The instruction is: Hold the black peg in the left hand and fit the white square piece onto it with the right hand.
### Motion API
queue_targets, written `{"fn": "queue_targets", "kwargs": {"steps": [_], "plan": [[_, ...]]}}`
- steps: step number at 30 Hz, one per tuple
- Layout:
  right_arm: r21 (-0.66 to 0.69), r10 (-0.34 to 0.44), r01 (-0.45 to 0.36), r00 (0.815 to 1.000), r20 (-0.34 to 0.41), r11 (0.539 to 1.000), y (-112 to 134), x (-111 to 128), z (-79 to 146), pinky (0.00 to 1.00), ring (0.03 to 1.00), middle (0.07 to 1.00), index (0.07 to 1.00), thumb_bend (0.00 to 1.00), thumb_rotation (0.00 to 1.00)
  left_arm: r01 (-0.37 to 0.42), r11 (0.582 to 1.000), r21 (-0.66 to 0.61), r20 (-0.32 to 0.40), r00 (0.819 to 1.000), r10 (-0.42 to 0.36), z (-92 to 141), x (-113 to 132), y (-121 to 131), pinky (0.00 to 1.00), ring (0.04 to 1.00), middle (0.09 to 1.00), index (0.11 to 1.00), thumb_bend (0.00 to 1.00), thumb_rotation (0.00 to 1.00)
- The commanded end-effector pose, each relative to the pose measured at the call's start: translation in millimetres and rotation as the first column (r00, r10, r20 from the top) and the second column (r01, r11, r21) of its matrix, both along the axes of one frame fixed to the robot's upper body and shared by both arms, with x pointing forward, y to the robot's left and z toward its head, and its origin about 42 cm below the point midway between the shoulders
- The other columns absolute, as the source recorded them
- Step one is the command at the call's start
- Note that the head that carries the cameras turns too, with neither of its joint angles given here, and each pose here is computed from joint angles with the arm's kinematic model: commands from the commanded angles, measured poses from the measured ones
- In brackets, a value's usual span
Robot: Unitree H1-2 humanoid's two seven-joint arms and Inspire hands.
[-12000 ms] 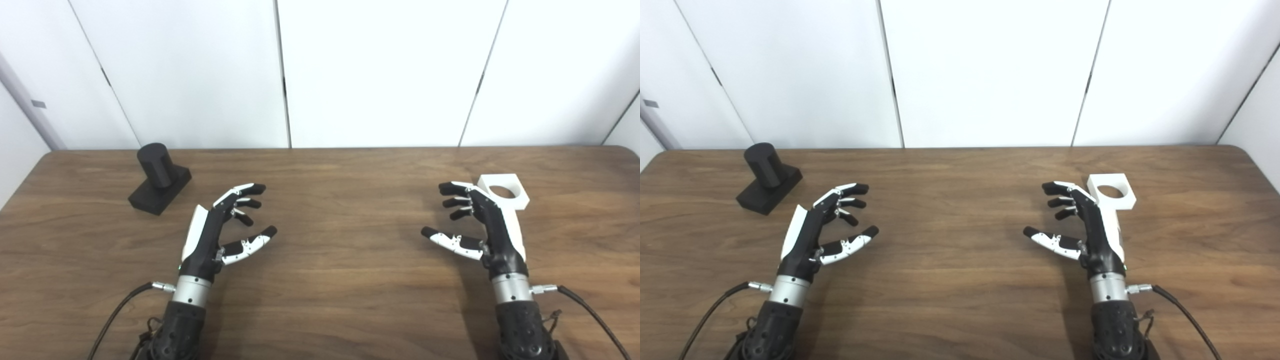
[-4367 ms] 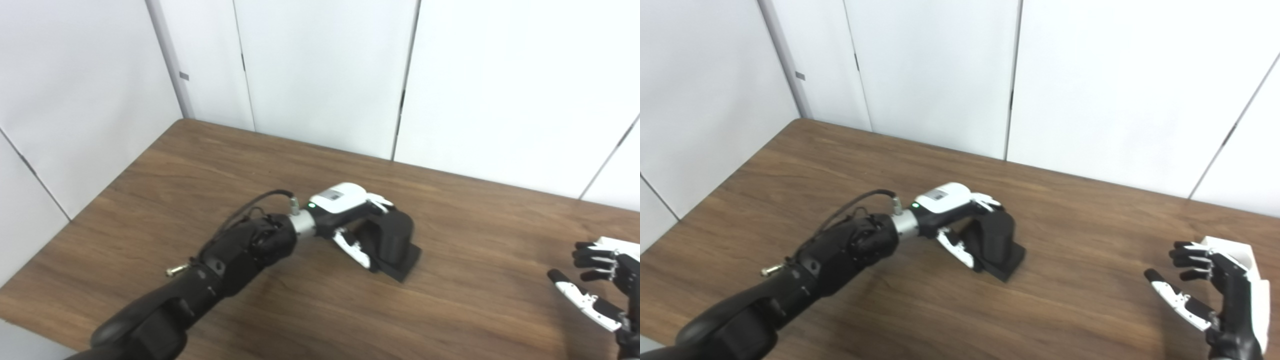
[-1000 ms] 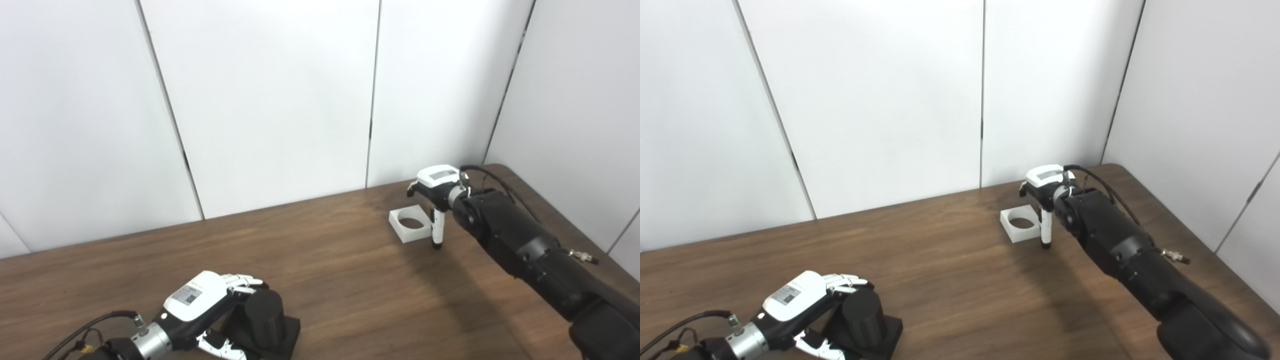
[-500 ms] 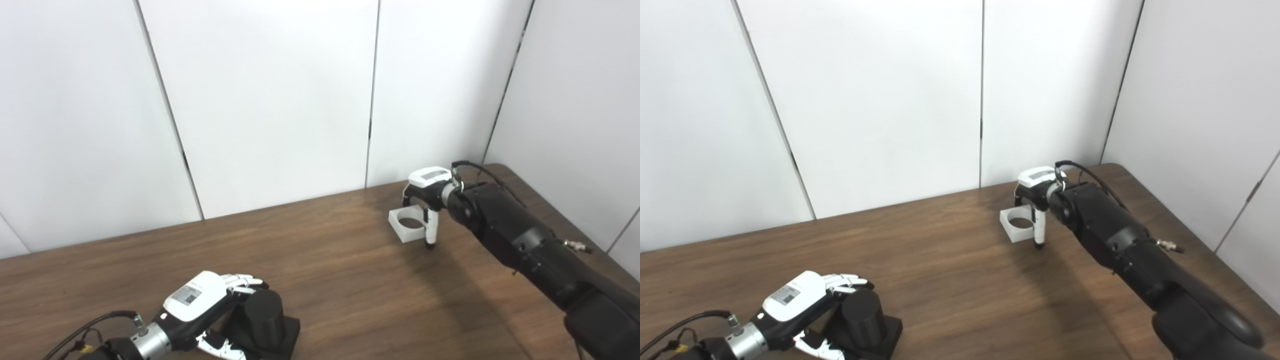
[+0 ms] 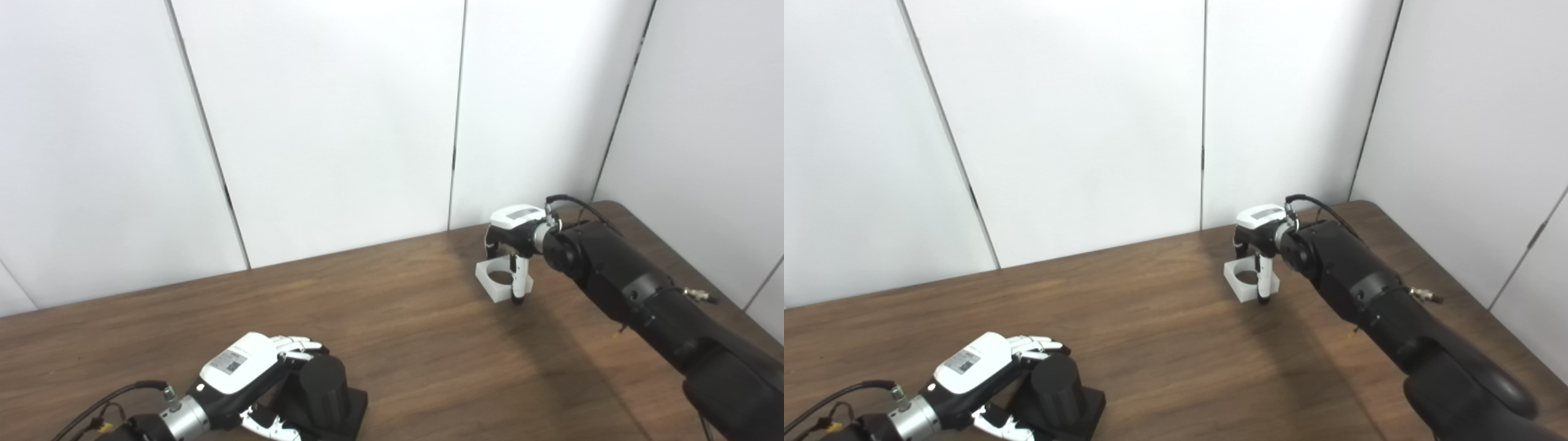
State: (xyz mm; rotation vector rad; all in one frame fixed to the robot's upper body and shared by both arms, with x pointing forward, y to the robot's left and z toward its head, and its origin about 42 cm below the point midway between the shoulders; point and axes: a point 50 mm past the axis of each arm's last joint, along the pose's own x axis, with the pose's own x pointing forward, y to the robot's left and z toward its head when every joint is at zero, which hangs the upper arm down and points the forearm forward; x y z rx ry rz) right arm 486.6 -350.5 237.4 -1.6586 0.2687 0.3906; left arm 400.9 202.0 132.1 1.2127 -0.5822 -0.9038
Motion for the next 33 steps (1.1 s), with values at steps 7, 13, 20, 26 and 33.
{"fn": "queue_targets", "kwargs": {"steps": [7, 13, 20, 26, 33], "plan": [[0.037, 0.065, -0.068, 0.995, 0.078, 0.997, 3, 1, 22, 0.77, 0.850, 0.782, 0.483, 0.52, 0.14, 0.034, 0.973, 0.230, -0.099, 0.995, -0.012, -40, -23, 26, 0.79, 0.855, 0.845, 0.492, 0.52, 0.06], [0.109, 0.083, -0.102, 0.983, 0.166, 0.989, -2, -7, 31, 0.80, 0.861, 0.779, 0.481, 0.52, 0.13, 0.029, 0.975, 0.222, -0.106, 0.994, -0.005, -39, -23, 28, 0.80, 0.860, 0.847, 0.492, 0.52, 0.06], [0.156, 0.123, -0.174, 0.949, 0.290, 0.972, -6, -20, 53, 0.80, 0.860, 0.771, 0.481, 0.52, 0.13, 0.018, 0.976, 0.218, -0.101, 0.995, 0.004, -38, -21, 30, 0.79, 0.853, 0.842, 0.491, 0.52, 0.06], [0.164, 0.153, -0.218, 0.929, 0.336, 0.962, -8, -30, 73, 0.77, 0.859, 0.764, 0.482, 0.52, 0.13, 0.018, 0.974, 0.225, -0.106, 0.994, 0.006, -39, -19, 28, 0.79, 0.861, 0.852, 0.492, 0.52, 0.06], [0.192, 0.237, -0.321, 0.901, 0.364, 0.927, 9, -48, 92, 0.75, 0.854, 0.761, 0.481, 0.52, 0.13, 0.028, 0.971, 0.237, -0.099, 0.995, -0.005, -36, -17, 19, 0.82, 0.876, 0.864, 0.492, 0.52, 0.07]]}}
